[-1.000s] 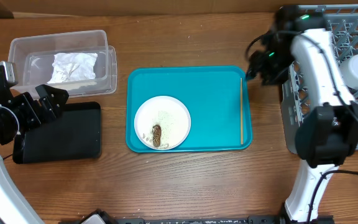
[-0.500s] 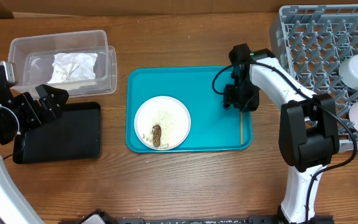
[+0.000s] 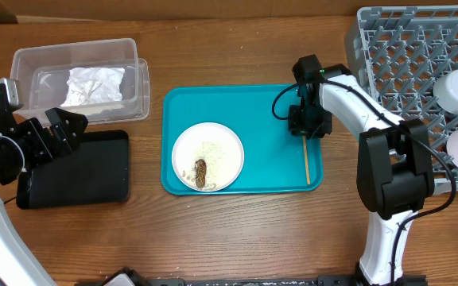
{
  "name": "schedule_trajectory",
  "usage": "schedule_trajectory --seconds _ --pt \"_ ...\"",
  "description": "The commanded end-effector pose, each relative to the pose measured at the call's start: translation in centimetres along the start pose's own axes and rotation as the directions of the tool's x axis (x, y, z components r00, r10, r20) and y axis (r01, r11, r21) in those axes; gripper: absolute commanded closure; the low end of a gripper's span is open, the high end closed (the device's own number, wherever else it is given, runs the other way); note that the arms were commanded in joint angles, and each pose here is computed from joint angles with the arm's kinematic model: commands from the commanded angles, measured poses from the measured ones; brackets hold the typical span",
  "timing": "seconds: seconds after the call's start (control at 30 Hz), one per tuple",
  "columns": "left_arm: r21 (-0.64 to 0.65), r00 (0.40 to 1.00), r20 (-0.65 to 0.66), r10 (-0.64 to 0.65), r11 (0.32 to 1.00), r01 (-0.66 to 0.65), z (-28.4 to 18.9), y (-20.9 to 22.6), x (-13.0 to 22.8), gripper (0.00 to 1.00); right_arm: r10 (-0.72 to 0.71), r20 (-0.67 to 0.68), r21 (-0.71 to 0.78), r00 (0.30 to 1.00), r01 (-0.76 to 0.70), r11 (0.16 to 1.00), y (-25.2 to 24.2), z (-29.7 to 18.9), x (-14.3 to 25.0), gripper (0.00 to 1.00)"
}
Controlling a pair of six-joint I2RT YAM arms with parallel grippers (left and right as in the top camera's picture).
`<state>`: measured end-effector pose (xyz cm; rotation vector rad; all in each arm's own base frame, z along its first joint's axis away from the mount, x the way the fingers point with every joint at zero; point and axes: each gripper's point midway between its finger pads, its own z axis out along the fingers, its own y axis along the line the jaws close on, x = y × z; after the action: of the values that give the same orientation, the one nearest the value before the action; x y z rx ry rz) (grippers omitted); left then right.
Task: Sort waste into correct bins and load items into the dishwasher
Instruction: 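Insert the chopsticks upright into the rack and open the right gripper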
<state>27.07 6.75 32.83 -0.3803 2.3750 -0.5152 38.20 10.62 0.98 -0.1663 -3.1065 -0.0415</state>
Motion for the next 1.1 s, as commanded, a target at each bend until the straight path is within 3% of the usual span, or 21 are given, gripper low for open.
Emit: schedule_trajectory --seconds 0.0,0.07,0.13,0.37,0.53,0.7,1.07 --pt "-0.003 1.000 0.009 0.019 1.000 -0.019 -0.2 0.0 -0.2 0.00 0.015 -0.026 0.026 1.000 -0.014 1.000 0.0 1.4 0.4 0.75" --pt "-0.003 1.000 0.009 0.019 1.000 -0.019 -0.2 0.0 -0.2 0.00 0.007 -0.028 0.027 1.000 -0.007 1.000 0.2 1.5 0.5 0.82" --pt "-0.003 1.000 0.009 0.019 1.000 -0.019 -0.2 0.0 -0.2 0.00 0.002 -0.027 0.026 1.000 -0.002 1.000 0.4 1.1 0.6 0.96" --pt "-0.003 1.000 0.009 0.019 1.000 -0.019 -0.2 0.0 -0.2 0.00 -0.023 0.028 0.006 0.999 0.023 1.000 -0.3 -5.6 -2.6 0.96" --pt "-0.003 1.000 0.009 0.019 1.000 -0.019 -0.2 0.0 -0.2 0.00 0.022 0.235 -0.046 0.972 -0.011 0.999 -3.9 -15.8 -7.8 0.96" --pt "-0.003 1.000 0.009 0.019 1.000 -0.019 -0.2 0.0 -0.2 0.00 0.015 0.467 -0.037 0.884 0.003 0.999 -9.7 -23.3 -11.9 0.96" --pt "-0.004 1.000 0.009 0.019 1.000 -0.019 -0.2 0.0 -0.2 0.00 0.004 0.588 0.035 0.809 -0.030 0.999 -19.5 -24.7 -15.0 0.96"
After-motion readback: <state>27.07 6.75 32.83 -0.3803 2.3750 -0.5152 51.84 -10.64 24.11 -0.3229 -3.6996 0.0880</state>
